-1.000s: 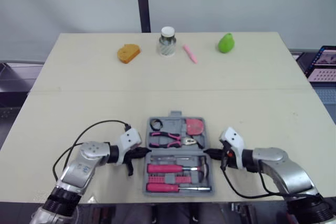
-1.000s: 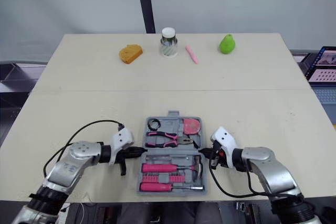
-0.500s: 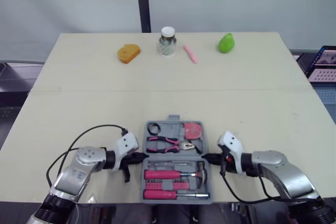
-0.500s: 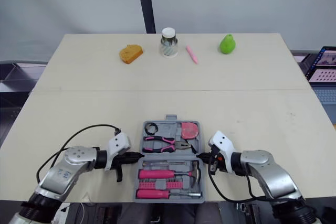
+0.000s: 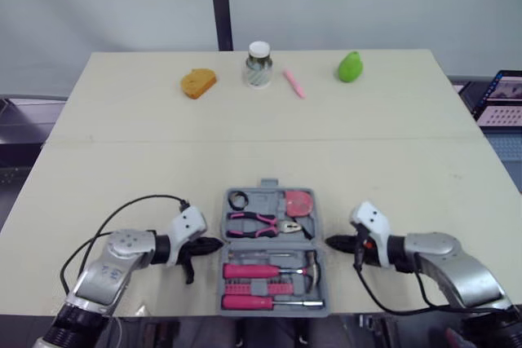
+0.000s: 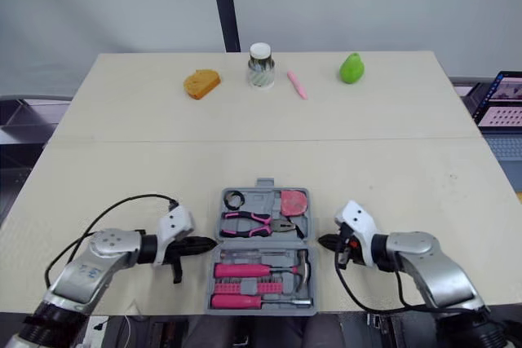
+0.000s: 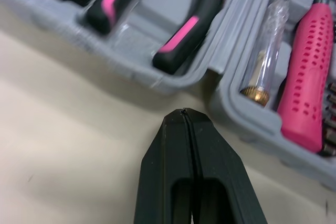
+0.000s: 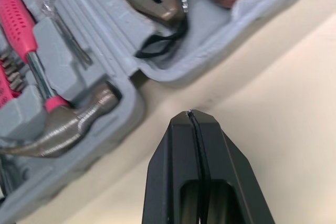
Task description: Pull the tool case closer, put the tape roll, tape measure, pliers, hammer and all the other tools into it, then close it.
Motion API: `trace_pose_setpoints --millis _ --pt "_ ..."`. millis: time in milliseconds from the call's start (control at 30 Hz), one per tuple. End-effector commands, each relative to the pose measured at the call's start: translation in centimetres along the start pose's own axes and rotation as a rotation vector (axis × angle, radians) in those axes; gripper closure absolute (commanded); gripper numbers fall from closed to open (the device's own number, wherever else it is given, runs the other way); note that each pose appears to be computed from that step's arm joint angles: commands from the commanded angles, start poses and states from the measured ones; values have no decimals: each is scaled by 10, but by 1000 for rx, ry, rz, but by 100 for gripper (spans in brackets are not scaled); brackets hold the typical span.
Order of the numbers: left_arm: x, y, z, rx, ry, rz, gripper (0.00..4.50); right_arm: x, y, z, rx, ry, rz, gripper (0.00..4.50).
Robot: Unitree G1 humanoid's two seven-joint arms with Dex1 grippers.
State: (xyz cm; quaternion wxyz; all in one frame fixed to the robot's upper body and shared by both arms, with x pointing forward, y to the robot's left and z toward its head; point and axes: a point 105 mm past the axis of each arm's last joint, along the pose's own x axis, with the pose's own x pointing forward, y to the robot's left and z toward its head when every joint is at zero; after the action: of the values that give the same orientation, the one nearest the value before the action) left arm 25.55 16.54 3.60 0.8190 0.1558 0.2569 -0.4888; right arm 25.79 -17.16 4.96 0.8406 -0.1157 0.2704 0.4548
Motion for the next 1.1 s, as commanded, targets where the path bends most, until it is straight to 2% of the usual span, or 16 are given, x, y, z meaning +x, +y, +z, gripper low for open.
trace_pose_setpoints --millis 33,100,200,300,433,467,767,1100 --pt "-26 19 -2 -33 -14 107 450 -16 -14 10 0 -43 -30 448" --pt "-33 16 12 -29 -74 89 450 -19 -19 17 49 -73 -28 448" --pt "-32 -9 36 -25 -168 -39 450 -19 -30 36 218 -164 -8 374" --pt "-28 -31 42 -20 -167 -148 450 -19 -44 47 346 -206 -4 225" --pt "-18 -56 37 -18 -109 -258 450 -5 -55 51 489 -162 3 15" --pt "-17 -58 37 -19 -104 -264 450 -3 -54 52 503 -158 10 3" --pt "4 -73 -7 -11 63 -321 450 27 -42 55 632 -142 113 3" --pt "5 -69 -25 -1 113 -314 450 42 -20 70 656 -187 243 3"
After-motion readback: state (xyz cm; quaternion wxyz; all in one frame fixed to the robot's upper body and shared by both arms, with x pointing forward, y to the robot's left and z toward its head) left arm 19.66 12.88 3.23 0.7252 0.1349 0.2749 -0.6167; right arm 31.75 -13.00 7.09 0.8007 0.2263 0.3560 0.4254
